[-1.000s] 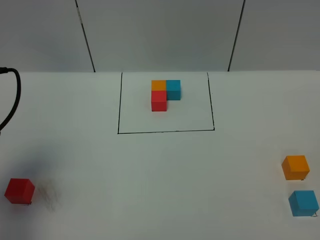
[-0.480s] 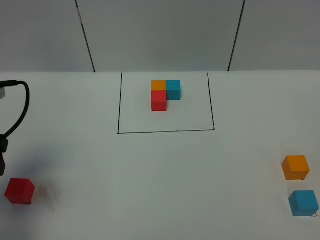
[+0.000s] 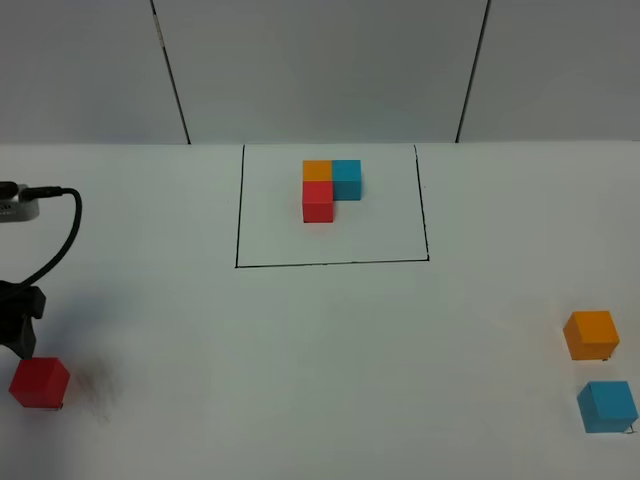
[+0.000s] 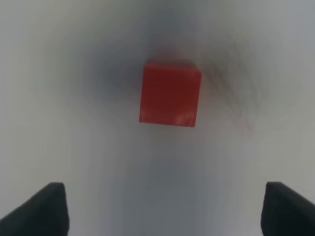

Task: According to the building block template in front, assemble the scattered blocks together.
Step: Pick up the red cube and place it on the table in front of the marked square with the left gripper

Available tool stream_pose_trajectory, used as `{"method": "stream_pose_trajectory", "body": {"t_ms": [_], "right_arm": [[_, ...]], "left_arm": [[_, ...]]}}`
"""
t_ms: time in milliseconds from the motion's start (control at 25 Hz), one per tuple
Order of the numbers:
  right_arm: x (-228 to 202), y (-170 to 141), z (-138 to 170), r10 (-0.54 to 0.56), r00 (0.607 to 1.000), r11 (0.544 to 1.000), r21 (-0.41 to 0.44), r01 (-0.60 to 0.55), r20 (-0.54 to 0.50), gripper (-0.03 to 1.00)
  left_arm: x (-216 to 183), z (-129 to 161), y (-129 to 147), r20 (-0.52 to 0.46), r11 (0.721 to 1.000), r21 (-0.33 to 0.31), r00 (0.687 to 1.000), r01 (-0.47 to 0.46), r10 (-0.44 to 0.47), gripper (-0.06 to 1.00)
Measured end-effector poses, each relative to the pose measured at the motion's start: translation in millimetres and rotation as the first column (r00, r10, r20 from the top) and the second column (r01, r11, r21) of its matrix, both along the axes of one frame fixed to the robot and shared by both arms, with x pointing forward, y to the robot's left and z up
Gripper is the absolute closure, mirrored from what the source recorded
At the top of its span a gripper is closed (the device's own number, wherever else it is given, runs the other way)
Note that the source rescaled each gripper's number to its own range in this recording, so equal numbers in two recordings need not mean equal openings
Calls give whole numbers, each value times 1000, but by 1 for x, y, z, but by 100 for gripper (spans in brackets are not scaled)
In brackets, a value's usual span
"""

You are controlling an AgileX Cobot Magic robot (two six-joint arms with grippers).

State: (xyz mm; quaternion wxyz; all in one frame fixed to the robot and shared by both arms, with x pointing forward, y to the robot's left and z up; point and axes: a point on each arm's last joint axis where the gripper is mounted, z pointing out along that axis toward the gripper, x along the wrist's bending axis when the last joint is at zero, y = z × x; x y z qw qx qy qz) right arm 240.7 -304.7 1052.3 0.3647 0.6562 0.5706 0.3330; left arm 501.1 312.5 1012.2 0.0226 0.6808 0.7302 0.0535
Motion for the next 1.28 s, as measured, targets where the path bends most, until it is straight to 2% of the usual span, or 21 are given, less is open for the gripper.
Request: {"method": "stream_pose_trajectory", "body": {"t_ms": [280,560,960,1280], "right_arm": [[0,0,0,0,1000,1000,1,0,0,47],[0,0,0,0,1000,1000,1,0,0,47],[0,0,0,0,1000,1000,1,0,0,47],[0,0,0,0,1000,1000,1,0,0,47]], "left_arm": [[-8,-27,2,26,999,33,999,28,-28,6],[-12,-48,1,110,999,31,993,41,-44,9],[-7,-53,1,200,998,31,978,48,-53,9],[-1,-81,0,108,999,19,993,48,-50,10]]}}
